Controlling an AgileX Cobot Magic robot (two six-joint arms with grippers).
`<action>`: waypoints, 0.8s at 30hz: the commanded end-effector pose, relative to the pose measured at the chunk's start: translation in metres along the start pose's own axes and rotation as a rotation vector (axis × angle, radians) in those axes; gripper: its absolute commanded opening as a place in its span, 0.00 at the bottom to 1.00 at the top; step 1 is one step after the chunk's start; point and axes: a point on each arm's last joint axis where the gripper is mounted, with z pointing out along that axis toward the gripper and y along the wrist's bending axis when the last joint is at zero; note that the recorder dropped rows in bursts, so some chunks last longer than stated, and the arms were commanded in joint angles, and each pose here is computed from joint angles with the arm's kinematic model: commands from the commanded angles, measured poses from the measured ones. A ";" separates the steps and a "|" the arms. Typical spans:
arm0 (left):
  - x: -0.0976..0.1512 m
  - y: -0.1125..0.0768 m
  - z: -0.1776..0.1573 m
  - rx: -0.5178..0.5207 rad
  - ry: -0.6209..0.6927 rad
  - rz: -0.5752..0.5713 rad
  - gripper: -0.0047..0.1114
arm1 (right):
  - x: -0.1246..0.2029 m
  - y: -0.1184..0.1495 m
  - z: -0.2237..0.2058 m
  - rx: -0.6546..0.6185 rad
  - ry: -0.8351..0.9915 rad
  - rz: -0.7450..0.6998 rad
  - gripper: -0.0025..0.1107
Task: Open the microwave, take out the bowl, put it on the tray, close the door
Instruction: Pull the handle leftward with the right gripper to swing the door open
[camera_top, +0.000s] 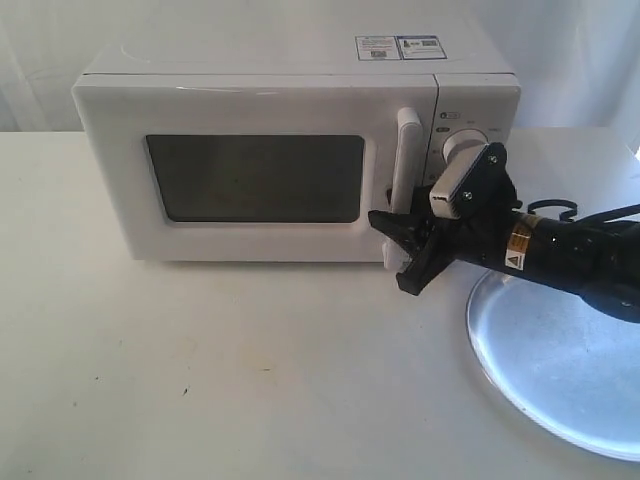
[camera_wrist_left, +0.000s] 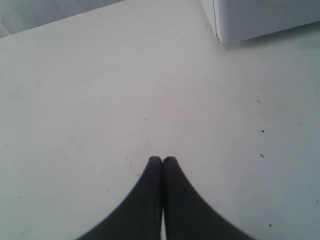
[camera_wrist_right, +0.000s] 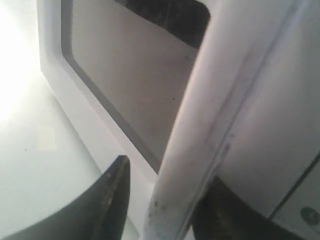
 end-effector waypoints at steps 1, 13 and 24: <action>-0.001 0.000 0.000 0.000 -0.006 -0.011 0.04 | -0.019 0.019 0.006 -0.291 -0.139 -0.072 0.02; -0.001 0.000 0.000 0.000 -0.006 -0.011 0.04 | -0.017 0.024 0.005 -0.365 -0.104 -0.031 0.02; -0.001 0.000 0.000 0.000 -0.006 -0.011 0.04 | -0.017 0.018 0.004 -0.328 -0.093 0.113 0.40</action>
